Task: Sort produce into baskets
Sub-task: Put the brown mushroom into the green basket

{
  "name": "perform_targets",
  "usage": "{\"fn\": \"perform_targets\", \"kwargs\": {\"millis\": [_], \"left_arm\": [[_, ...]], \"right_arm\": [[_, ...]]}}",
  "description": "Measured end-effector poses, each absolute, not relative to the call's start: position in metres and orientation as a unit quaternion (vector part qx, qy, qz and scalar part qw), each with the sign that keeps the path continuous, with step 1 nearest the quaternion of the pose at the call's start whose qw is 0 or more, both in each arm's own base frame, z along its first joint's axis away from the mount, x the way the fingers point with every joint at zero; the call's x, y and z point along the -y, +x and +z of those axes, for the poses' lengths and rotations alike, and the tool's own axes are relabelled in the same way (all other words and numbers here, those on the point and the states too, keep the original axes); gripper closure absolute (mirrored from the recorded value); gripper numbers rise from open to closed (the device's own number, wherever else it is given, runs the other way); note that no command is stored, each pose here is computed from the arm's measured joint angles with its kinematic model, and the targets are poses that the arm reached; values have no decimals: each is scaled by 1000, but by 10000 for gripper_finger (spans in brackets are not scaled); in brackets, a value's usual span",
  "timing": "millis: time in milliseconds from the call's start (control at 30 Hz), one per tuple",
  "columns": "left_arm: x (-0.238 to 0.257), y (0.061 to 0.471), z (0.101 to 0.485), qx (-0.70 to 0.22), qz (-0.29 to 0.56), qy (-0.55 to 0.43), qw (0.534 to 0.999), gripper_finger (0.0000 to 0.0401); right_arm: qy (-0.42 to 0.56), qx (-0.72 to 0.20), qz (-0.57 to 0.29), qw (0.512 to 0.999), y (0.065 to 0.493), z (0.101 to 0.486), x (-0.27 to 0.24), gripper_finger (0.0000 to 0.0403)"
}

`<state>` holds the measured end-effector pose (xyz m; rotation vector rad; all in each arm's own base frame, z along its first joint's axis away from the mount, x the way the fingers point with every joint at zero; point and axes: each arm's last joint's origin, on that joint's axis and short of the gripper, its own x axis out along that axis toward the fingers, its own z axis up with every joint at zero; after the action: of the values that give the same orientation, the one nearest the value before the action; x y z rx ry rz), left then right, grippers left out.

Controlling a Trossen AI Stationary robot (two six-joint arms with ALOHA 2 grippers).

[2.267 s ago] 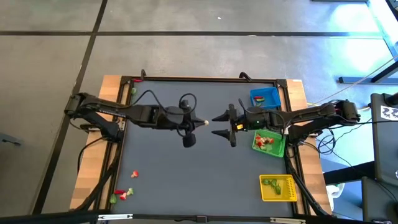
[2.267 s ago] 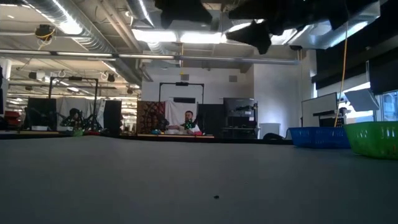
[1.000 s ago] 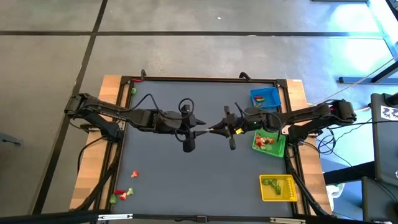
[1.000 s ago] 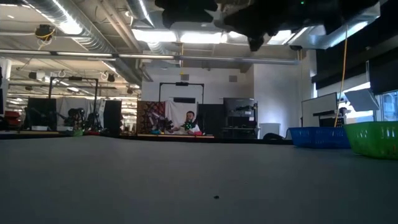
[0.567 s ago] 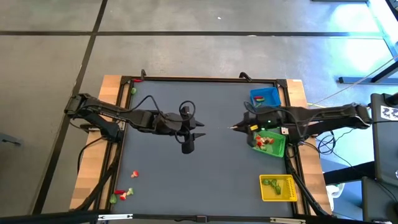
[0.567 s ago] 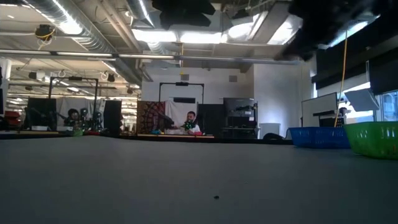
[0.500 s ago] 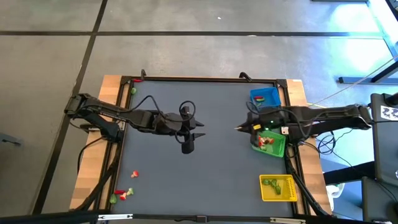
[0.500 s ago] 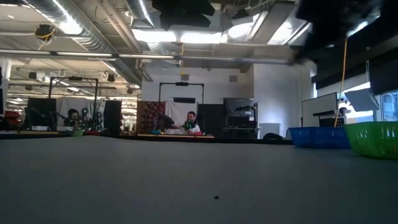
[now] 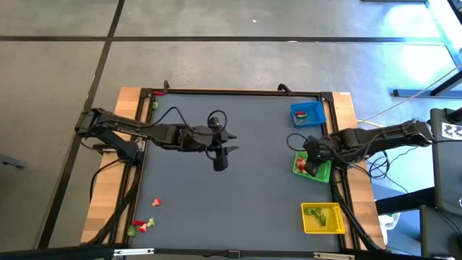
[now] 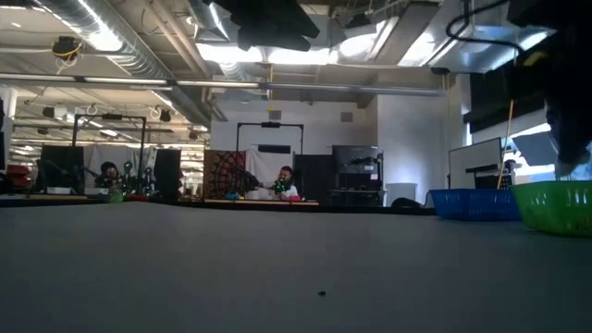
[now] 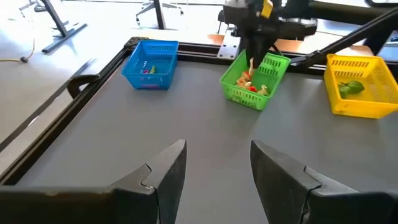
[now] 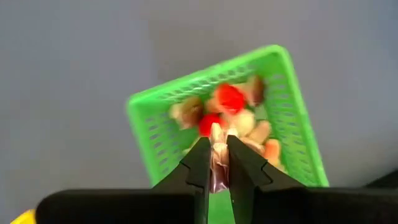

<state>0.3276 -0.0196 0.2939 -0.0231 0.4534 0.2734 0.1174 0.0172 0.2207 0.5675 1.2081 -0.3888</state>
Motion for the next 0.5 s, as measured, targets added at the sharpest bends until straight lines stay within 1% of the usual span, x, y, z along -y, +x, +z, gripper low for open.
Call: {"fn": "perform_targets", "kwargs": {"millis": [67,233,300,400,500], "left_arm": [[18,328,294,-224,138,-12,965,226],[17,328,294,-224,139,-13,964,226],[17,328,294,-226,138,-10,964,226],[17,328,294,-226,138,-10,964,226],[17,328,294,-226,138,-10,964,226]], "right_arm": [[265,-556,-203,761,116,214,-16,370],[285,-560,-230,743,113,203,-15,370],[290,-558,-233,742,114,201,-15,363],[294,-553,-232,745,115,200,-16,328],[307,-544,-235,745,116,201,-16,273]]}}
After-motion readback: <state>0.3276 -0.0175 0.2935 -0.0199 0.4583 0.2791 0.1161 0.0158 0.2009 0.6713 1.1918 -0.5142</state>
